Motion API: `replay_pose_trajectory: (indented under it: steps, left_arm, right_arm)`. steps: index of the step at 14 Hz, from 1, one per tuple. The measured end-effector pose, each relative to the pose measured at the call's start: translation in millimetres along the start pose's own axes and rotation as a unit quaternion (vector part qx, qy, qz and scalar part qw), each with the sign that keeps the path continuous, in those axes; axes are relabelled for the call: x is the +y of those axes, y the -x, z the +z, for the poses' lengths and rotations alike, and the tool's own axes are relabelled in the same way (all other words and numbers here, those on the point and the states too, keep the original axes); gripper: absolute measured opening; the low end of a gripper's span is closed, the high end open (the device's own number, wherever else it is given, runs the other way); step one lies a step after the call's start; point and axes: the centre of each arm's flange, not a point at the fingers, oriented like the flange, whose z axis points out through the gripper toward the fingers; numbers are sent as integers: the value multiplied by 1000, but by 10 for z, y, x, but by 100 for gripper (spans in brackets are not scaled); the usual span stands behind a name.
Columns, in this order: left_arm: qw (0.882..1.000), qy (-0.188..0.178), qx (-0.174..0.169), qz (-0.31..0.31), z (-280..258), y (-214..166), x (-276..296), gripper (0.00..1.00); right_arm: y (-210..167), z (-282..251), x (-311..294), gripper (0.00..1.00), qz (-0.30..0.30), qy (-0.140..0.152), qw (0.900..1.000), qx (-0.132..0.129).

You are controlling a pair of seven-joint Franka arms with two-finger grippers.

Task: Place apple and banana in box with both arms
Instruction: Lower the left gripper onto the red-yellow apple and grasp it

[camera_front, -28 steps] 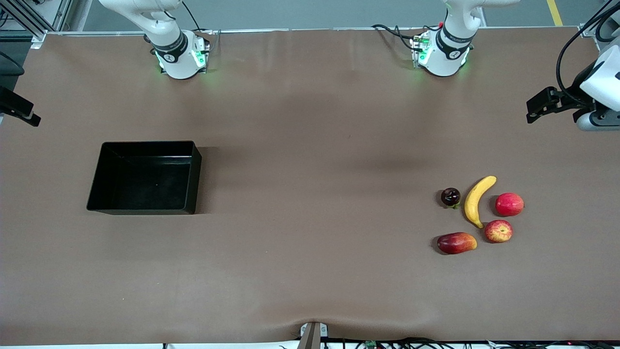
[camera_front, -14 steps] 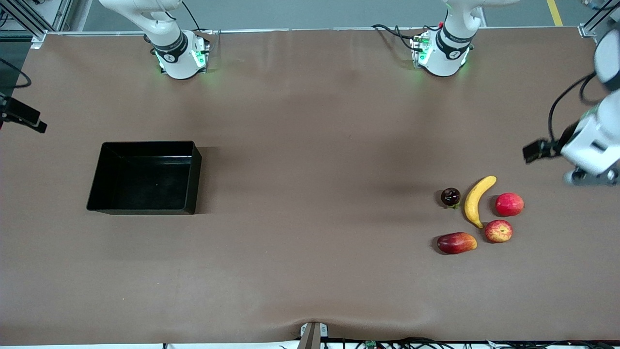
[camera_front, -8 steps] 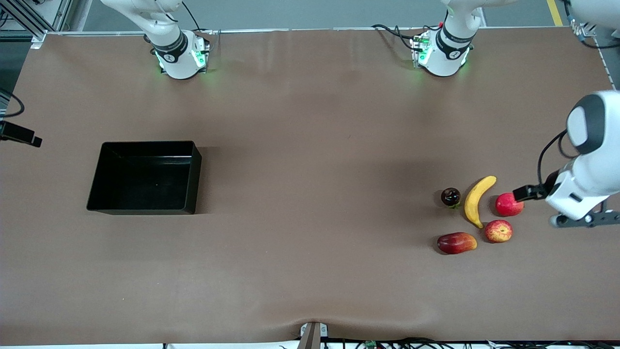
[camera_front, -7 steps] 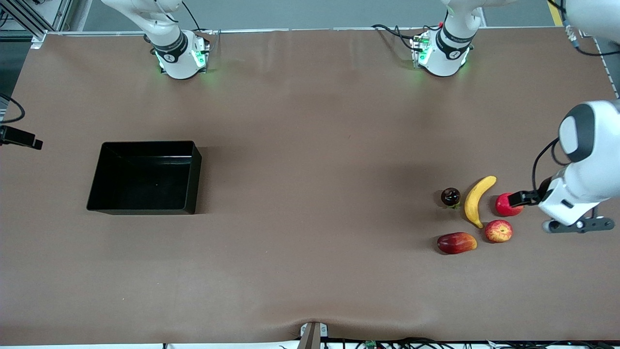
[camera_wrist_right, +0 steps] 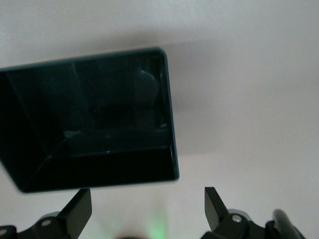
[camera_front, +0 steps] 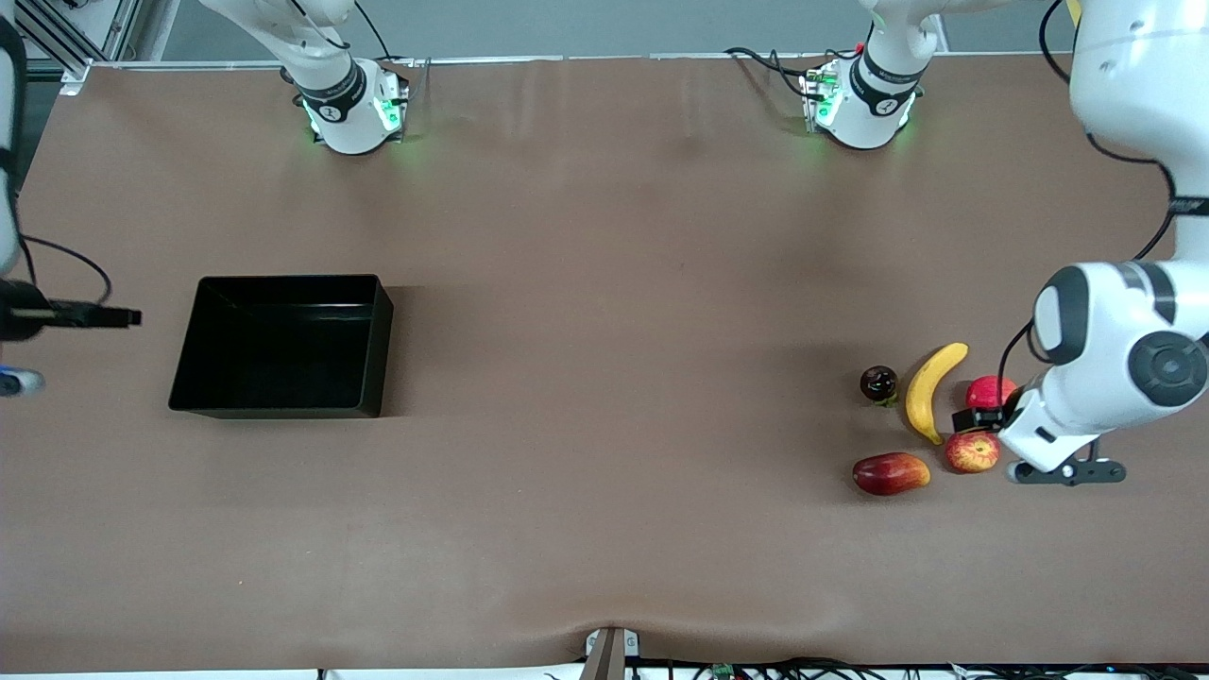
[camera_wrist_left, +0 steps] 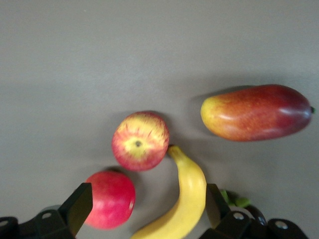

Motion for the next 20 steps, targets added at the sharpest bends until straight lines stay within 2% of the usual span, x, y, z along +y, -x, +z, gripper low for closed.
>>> replay_pose_trajectory:
  steps: [2, 7, 9, 14, 16, 18, 20]
  left_arm:
    - [1000, 2, 1, 5, 293, -34, -47, 100]
    - [1000, 5, 0, 22, 652, -58, -110, 100]
    - [1000, 5, 4, 23, 695, -70, -103, 100]
    - [999, 6, -3, 31, 817, -55, -178, 100]
    - [999, 6, 0, 32, 878, -56, -231, 100]
    - [1000, 6, 1, 31, 894, -58, -262, 97]
    - [1000, 6, 3, 29, 879, -68, -280, 76]
  right_arm:
    - [-205, 427, 72, 100, -25, 5, 1000, 18]
    - [-266, 1269, 181, 100, -42, 4, 999, 16]
    - [-221, 1454, 278, 83, -46, -1, 999, 6]
    - [-218, 1590, 321, 26, -51, -3, 999, 0]
    - [-217, 1601, 311, 7, -52, -5, 999, -1]
    - [-217, 1601, 310, 6, -51, -7, 999, -1]
    - [-207, 1596, 299, 6, -45, -21, 999, -5]
